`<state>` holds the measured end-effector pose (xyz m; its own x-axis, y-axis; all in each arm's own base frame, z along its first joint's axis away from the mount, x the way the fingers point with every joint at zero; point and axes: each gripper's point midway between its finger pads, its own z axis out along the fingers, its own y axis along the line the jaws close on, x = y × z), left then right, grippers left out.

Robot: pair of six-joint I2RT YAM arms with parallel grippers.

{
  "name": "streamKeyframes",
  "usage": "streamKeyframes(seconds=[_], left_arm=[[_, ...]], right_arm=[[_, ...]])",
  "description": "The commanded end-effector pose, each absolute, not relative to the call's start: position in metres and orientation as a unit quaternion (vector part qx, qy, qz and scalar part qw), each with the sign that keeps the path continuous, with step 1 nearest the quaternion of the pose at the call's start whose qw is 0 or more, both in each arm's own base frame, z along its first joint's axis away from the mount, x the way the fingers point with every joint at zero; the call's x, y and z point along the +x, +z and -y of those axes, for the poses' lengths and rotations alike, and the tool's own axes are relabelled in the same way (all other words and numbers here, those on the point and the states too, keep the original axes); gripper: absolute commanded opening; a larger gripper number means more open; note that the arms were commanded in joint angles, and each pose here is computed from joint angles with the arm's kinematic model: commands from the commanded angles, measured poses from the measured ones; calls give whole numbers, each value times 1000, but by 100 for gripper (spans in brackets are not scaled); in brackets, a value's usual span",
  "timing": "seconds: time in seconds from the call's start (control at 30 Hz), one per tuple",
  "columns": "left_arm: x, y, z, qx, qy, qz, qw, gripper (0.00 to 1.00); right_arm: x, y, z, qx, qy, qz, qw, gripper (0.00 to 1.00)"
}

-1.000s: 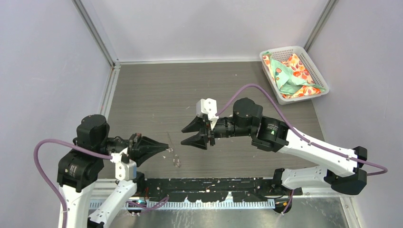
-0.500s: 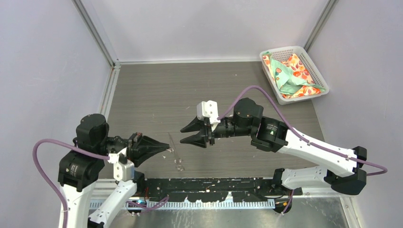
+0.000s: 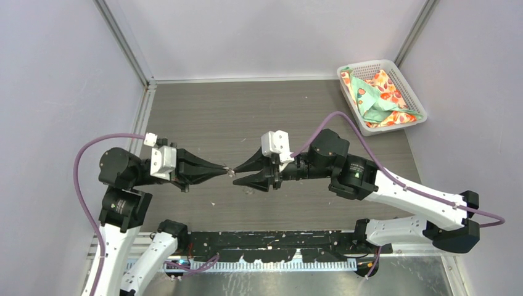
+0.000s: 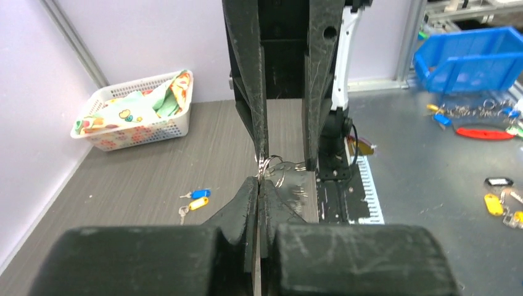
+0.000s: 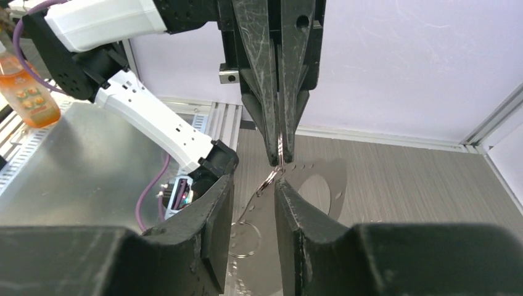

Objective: Put the keys on the keyring
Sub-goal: Adjust the keyring.

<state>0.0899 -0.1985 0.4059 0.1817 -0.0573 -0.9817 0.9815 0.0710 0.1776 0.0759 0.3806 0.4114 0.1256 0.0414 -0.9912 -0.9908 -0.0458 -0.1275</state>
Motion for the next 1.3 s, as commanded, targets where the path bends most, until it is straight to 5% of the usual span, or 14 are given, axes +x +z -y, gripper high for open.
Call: streamKeyframes(seconds=[0.0, 0.5, 1.27], left_arm=[[80, 435, 199, 480, -483, -441, 585, 0], [73, 424, 201, 493, -507, -441, 553, 0], [63, 426, 200, 514, -518, -428, 534, 0]], right_arm=[[78, 439, -373, -500, 496, -431, 564, 35], [71, 467, -371, -493, 520, -451, 533, 39], [74, 460, -383, -500, 529, -468, 502, 13]])
